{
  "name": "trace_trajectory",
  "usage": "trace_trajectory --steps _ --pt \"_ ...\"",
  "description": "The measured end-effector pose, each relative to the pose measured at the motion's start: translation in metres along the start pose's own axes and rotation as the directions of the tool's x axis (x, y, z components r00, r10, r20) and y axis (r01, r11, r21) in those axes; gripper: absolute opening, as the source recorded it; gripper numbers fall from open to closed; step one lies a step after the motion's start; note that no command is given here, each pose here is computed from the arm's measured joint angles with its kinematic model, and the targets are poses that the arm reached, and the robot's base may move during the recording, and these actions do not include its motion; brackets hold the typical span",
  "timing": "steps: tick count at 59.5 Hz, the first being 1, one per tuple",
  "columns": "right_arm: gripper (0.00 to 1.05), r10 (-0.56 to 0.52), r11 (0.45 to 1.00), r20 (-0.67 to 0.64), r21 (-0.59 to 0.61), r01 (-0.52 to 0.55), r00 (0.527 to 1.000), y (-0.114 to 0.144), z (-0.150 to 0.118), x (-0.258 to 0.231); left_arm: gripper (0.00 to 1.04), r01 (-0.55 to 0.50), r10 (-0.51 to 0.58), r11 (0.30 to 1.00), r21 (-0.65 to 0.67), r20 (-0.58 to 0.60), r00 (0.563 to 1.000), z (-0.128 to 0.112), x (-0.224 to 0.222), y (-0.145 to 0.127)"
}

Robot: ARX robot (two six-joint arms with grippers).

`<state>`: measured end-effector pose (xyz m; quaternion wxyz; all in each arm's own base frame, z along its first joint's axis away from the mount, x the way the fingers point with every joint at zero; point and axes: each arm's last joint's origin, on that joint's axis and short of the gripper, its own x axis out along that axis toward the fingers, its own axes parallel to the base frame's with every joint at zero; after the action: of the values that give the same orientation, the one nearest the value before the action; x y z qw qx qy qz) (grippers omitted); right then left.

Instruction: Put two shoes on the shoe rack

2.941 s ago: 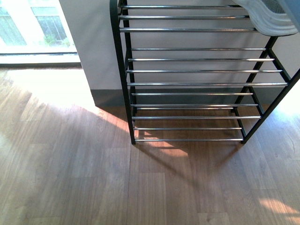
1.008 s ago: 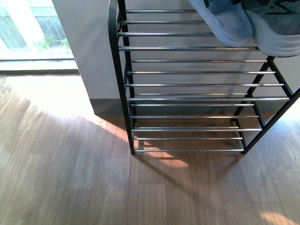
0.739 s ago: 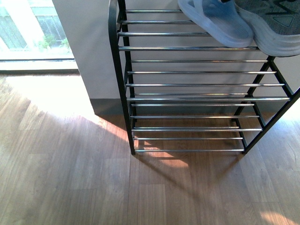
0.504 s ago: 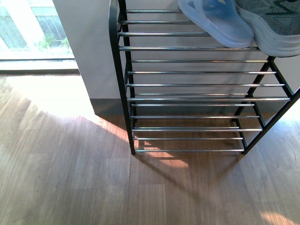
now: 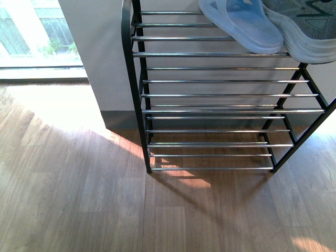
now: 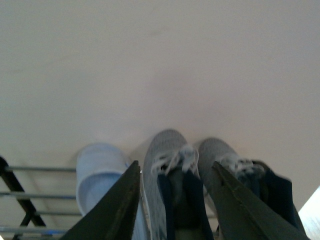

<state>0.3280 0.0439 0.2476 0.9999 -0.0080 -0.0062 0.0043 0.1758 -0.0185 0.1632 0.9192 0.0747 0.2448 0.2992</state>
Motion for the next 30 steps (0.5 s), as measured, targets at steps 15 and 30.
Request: trace_trajectory --steps 15,30 --pt "0.01 -0.007 1.0 -0.01 0.001 0.007 1.0 -0.016 -0.026 -0.05 0.02 0.0 0.0 1.0 0.0 0.0 1.0 0.0 0.0 0.0" --pt "0.01 -0.005 1.0 -0.025 0.004 0.005 1.0 -0.028 -0.051 -0.104 0.02 0.0 0.0 1.0 0.0 0.0 1.0 0.0 0.0 0.0"
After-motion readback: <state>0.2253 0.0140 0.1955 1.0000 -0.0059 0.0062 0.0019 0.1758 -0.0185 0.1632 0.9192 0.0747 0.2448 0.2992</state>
